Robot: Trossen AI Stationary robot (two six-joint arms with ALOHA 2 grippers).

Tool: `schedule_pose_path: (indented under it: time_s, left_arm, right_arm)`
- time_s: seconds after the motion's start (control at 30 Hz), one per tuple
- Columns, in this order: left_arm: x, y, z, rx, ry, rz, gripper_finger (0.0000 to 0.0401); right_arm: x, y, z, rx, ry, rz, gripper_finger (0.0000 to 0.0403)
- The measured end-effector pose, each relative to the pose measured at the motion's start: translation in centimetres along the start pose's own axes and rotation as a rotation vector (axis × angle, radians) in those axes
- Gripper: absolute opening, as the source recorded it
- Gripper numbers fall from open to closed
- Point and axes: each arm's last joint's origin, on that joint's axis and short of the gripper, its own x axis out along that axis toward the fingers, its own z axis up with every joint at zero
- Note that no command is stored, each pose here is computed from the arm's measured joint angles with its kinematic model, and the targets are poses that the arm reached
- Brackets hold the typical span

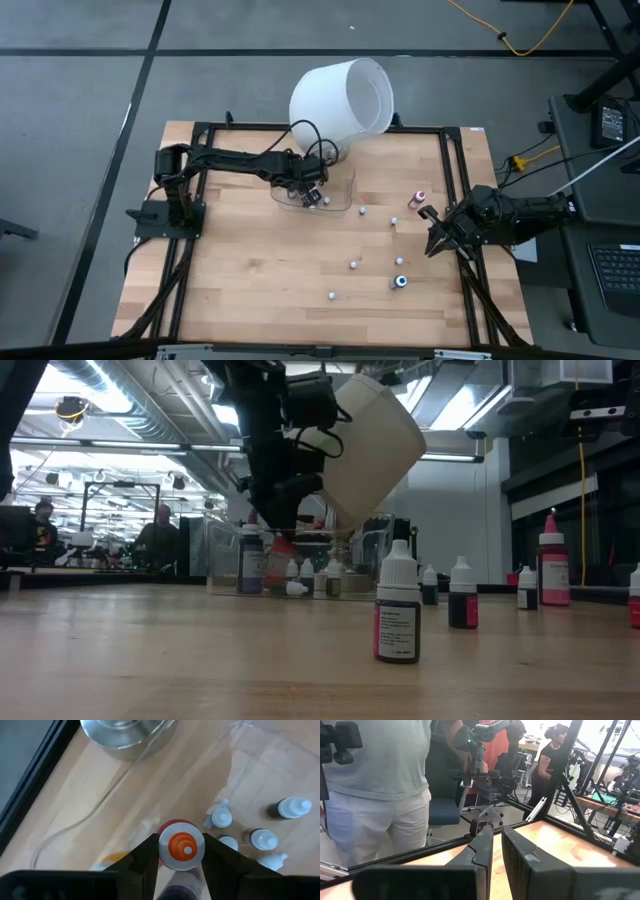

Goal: Pick & Place food coloring
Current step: Put the big orange food coloring bottle into the container, then put the small blue food coloring bottle into the container

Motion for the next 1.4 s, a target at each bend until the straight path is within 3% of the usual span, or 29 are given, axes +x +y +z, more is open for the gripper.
schedule_pose_path:
  time_s: [0.3,0.63,0.87,1.03,1.17,1.4]
  left_arm:
    - [0.0,-0.1,0.3,-0.014,-0.03,-0.007,0.0136]
    - [-0.8,0.1,0.5,-0.003,-0.061,0.089,0.0175]
    - [-5.4,-0.3,1.9,-0.005,-0.117,0.089,0.0182]
    - [-9.9,-0.2,1.7,-0.08,-0.164,0.058,0.0182]
    - [-14.0,0.3,0.1,-0.161,-0.224,0.022,0.0182]
    - [-21.0,2.2,-5.0,-0.308,-0.347,0.052,0.0182]
  right_arm:
    - [0.0,0.0,0.0,0.0,0.0,0.0,0.0044]
    - [0.0,0.0,0.0,0.0,0.0,0.0,0.0044]
    - [0.0,0.0,0.0,0.0,0.0,0.0,0.0044]
    - [0.0,0.0,0.0,0.0,0.0,0.0,0.0044]
    - [0.0,0.0,0.0,0.001,0.0,0.0,0.0044]
    - [0.0,0.0,0.0,0.0,0.001,0.0,0.0044]
